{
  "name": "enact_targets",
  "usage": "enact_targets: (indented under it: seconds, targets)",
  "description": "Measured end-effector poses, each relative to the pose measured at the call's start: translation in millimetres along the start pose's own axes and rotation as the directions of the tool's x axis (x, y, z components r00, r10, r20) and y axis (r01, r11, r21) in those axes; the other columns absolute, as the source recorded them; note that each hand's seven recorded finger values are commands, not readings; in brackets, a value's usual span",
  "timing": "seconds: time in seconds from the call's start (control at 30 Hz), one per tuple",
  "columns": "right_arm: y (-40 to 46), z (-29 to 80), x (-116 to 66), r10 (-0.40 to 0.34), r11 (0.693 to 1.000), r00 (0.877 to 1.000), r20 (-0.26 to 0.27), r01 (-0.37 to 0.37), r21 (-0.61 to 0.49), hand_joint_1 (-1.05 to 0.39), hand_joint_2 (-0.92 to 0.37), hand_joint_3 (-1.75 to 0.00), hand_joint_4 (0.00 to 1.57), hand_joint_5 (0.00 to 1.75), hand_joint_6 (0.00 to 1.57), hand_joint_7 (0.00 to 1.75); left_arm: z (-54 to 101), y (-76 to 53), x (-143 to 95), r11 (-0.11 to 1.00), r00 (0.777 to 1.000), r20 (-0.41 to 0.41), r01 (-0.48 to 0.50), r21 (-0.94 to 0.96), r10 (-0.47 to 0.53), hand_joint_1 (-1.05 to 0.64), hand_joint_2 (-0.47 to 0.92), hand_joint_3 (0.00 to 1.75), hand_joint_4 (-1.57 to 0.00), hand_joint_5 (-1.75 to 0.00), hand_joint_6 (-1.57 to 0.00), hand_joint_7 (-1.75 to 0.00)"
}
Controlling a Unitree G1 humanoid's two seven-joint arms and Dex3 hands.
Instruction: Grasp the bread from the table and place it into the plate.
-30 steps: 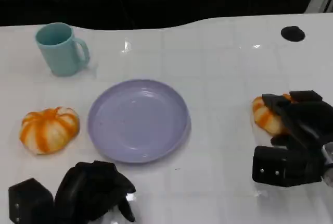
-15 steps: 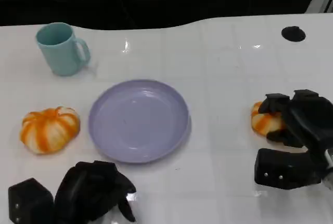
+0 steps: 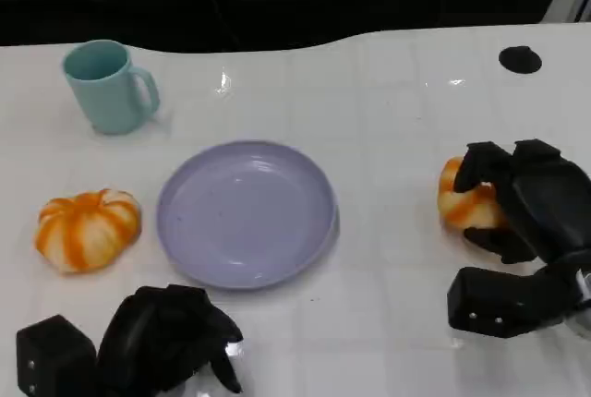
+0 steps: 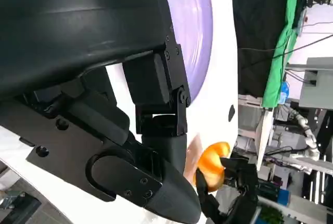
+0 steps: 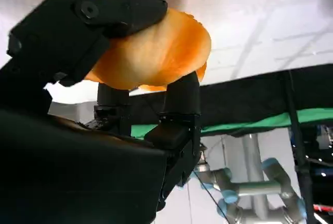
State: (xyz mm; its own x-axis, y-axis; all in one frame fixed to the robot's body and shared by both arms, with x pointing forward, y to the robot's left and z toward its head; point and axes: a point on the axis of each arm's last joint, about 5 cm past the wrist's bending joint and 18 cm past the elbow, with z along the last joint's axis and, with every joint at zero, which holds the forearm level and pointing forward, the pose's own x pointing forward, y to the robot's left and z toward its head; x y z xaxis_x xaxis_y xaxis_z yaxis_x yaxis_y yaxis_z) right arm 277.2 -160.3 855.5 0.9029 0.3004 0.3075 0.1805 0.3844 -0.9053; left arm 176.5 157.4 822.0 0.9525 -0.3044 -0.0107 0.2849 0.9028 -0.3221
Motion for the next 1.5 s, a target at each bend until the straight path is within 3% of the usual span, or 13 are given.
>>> enact_targets:
  seconds: [0.2, 0.47, 0.63, 0.87, 1.03, 1.23, 1.4, 1.5]
  targets:
    - [-6.6, 12.5, 11.5, -0.076, 0.995, 0.994, 0.081, 0.070, 0.067, -0.15, -0.28, -1.42, 0.99, 1.75, 0.77, 1.75, -0.1, -0.6, 0.4, 1.000, 1.000, -0.009, 0.008, 0.016, -0.007, -1.05, 0.80, 0.00, -1.51, -0.90, -1.57, -0.50]
    - [-9.8, 34.1, 22.7, -0.140, 0.980, 0.973, 0.185, 0.109, 0.168, -0.13, -0.26, -1.44, 0.98, 1.75, 0.76, 1.75, -0.8, -1.1, 0.8, 1.000, 1.000, -0.012, 0.008, 0.016, -0.008, -1.05, 0.80, 0.00, -1.51, -0.91, -1.57, -0.50]
    - [-10.9, 53.1, 33.2, -0.162, 0.967, 0.955, 0.248, 0.104, 0.232, -0.16, -0.28, -1.41, 0.98, 1.75, 0.76, 1.74, -2.3, -1.7, 0.7, 1.000, 1.000, -0.012, 0.006, 0.013, -0.005, -1.05, 0.80, 0.00, -1.50, -0.90, -1.57, -0.48]
    - [-9.5, 89.7, 53.8, -0.161, 0.954, 0.934, 0.318, 0.066, 0.292, -0.18, -0.26, -1.41, 0.97, 1.75, 0.75, 1.74, -4.4, -2.8, 1.1, 1.000, 1.000, -0.013, 0.005, 0.008, -0.005, -1.05, 0.80, 0.00, -1.51, -0.90, -1.57, -0.48]
    - [-4.1, 111.5, 60.8, -0.146, 0.952, 0.924, 0.354, 0.033, 0.305, -0.21, -0.32, -1.36, 0.96, 1.75, 0.73, 1.75, -4.7, -3.5, 1.5, 1.000, 1.000, -0.009, 0.006, 0.009, -0.006, -1.05, 0.79, 0.00, -1.51, -0.90, -1.57, -0.48]
    - [5.6, 127.9, 60.3, -0.096, 0.947, 0.925, 0.369, -0.030, 0.321, -0.23, -0.39, -1.30, 0.97, 1.75, 0.75, 1.75, -5.2, -5.4, 2.0, 1.000, 1.000, -0.003, 0.010, 0.007, -0.010, -1.05, 0.79, 0.00, -1.51, -0.90, -1.57, -0.47]
    - [13.1, 142.4, 61.4, -0.073, 0.945, 0.915, 0.397, -0.064, 0.321, -0.18, -0.33, -1.30, 0.98, 1.75, 0.77, 1.75, -6.2, -7.4, 1.8, 1.000, 1.000, -0.011, 0.018, 0.011, -0.018, -1.05, 0.80, 0.00, -1.52, -0.90, -1.57, -0.48]
    - [17.9, 149.0, 60.3, -0.062, 0.940, 0.915, 0.398, -0.081, 0.332, -0.17, -0.31, -1.29, 0.97, 1.75, 0.76, 1.75, -6.0, -7.8, 1.8, 1.000, 1.000, -0.010, 0.017, 0.012, -0.017, -1.05, 0.80, 0.00, -1.52, -0.89, -1.57, -0.48]
